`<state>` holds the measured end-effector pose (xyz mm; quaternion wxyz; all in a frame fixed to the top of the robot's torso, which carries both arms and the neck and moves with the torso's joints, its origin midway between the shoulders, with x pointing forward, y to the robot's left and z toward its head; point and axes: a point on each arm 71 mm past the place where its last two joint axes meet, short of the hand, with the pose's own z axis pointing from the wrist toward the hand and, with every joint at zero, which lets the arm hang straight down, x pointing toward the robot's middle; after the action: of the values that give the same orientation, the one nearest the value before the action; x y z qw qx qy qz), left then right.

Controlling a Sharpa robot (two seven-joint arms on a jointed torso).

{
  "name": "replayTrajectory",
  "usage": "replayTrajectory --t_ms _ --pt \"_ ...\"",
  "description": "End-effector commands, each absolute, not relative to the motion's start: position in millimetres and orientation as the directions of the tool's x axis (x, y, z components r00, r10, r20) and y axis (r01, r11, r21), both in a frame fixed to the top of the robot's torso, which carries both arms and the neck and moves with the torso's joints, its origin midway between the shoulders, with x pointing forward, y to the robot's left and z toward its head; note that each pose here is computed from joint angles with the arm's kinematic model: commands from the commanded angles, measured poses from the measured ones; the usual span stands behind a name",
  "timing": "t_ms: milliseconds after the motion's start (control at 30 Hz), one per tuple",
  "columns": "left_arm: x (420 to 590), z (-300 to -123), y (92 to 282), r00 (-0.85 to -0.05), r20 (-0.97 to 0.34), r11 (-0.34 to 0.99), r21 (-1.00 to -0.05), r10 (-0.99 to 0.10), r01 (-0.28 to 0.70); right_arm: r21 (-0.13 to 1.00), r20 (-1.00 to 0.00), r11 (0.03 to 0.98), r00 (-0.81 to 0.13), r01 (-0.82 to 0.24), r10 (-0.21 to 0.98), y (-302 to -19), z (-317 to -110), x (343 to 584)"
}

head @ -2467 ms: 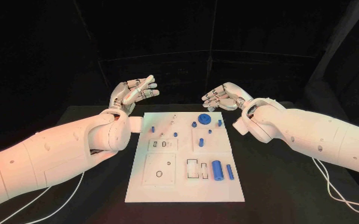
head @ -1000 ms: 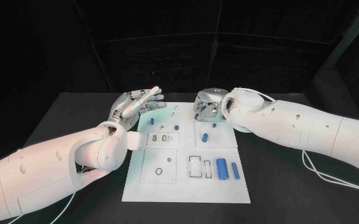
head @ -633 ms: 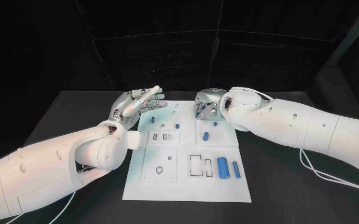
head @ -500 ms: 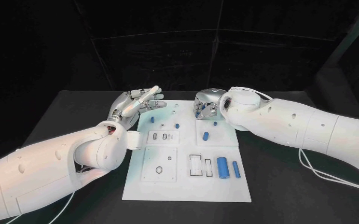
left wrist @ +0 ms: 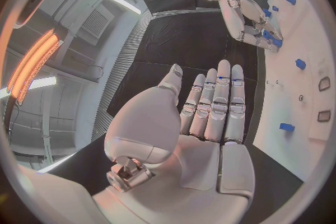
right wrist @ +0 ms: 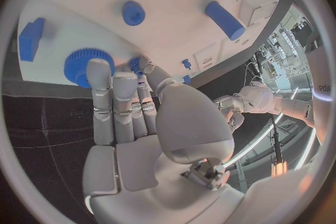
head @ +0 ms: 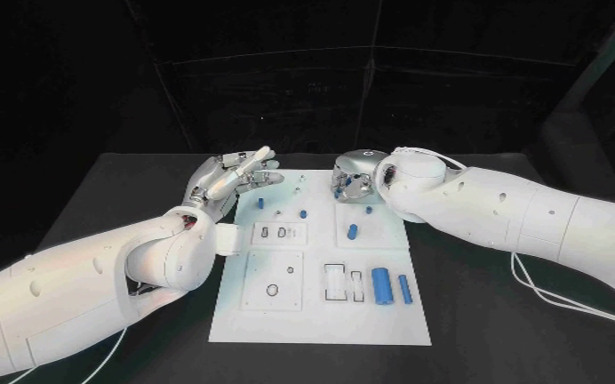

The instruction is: Assemble the parts on the task board

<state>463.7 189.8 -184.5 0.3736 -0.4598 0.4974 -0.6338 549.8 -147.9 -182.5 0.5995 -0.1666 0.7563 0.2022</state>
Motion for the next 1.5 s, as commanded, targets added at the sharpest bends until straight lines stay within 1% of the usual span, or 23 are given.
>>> replayTrajectory --t_ms 33,300,533,900,1500 --pt "463.7 -183.4 188.8 -0.311 0.208 -0.226 -0.974 -0.927 0.021 0.116 -0.989 0.842 -0.140 -0.526 0.048 -145.0 -173.9 548.8" --pt "463.4 -183.4 188.5 -0.311 0.208 -0.225 -0.974 -0.927 0.020 0.140 -0.990 0.825 -0.063 -0.547 0.127 -138.8 -165.1 545.6" --pt "463.1 -183.3 187.2 -0.316 0.211 -0.228 -0.974 -0.925 0.018 0.151 -0.986 0.836 -0.015 -0.528 0.169 -132.7 -162.1 551.5" --pt "461.0 -181.8 186.3 -0.324 0.214 -0.232 -0.973 -0.922 0.017 0.163 -0.983 0.842 -0.013 -0.513 0.182 -118.3 -162.5 565.6" --pt "461.4 -181.3 183.9 -0.329 0.216 -0.234 -0.972 -0.919 0.015 0.173 -0.984 0.832 -0.048 -0.527 0.174 -96.2 -164.9 570.0"
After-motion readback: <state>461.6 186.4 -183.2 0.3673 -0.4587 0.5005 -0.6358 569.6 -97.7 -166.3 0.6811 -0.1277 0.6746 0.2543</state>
